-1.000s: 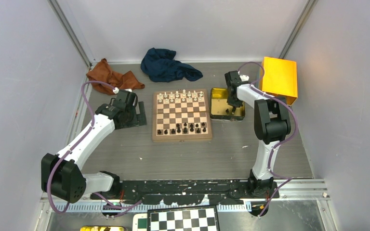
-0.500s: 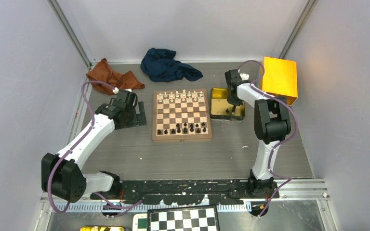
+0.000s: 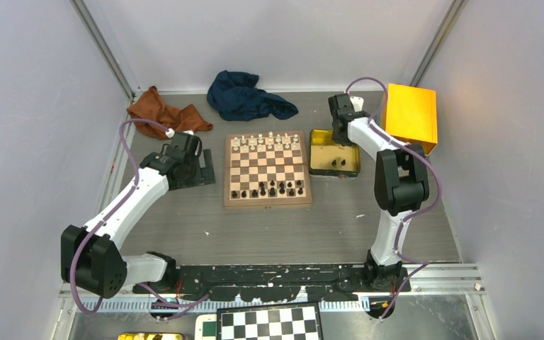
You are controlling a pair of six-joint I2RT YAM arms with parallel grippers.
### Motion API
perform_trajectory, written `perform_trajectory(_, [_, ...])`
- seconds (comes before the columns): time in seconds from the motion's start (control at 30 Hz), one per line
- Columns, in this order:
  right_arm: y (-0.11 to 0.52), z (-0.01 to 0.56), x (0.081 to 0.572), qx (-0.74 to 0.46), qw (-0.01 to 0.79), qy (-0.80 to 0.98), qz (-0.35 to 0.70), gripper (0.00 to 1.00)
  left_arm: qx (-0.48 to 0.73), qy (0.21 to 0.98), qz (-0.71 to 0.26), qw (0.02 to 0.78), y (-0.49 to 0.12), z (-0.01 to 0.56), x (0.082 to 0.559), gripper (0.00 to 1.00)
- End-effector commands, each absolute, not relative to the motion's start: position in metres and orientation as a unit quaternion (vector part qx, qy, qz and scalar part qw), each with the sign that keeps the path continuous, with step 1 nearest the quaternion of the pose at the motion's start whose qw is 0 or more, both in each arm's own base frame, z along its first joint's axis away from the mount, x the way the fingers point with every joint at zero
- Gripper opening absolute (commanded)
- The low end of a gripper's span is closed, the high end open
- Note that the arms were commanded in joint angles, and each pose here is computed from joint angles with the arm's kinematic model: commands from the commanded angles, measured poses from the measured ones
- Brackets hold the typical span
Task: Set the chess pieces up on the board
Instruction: Pick up the chess piece from the storage box, then place the chess piece on the chessboard.
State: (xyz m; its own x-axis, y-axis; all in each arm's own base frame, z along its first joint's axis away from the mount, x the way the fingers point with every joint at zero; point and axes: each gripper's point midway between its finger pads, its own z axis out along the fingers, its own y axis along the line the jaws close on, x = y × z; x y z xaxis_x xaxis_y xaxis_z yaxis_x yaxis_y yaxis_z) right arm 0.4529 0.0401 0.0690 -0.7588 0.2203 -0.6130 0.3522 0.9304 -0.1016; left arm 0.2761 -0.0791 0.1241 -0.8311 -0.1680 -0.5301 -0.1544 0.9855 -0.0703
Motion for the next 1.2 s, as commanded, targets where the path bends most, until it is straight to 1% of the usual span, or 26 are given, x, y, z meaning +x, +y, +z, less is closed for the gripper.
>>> perform_trajectory(0.0, [0.070,0.139,0.468,0.124,0.386,0.910,-0.086,0.01,-0.084,0.944,-0.028,0.318,-0.082,0.145,0.292,1.00])
perform_trajectory(0.3, [0.159,0.166,0.450,0.034,0.391,0.919,-0.043,0.01,-0.088,0.940,-0.035,0.329,-0.080,0.152,0.289,1.00])
perform_trajectory(0.67, [0.273,0.169,0.396,-0.089,0.350,0.932,0.027,0.01,-0.097,0.932,-0.049,0.345,-0.078,0.161,0.277,1.00])
perform_trajectory(0.97, [0.331,0.155,0.355,-0.148,0.316,0.934,0.072,0.01,-0.103,0.928,-0.059,0.354,-0.077,0.165,0.269,1.00])
perform_trajectory(1.17, [0.358,0.143,0.336,-0.180,0.296,0.934,0.082,0.01,-0.102,0.927,-0.060,0.356,-0.076,0.166,0.265,1.00])
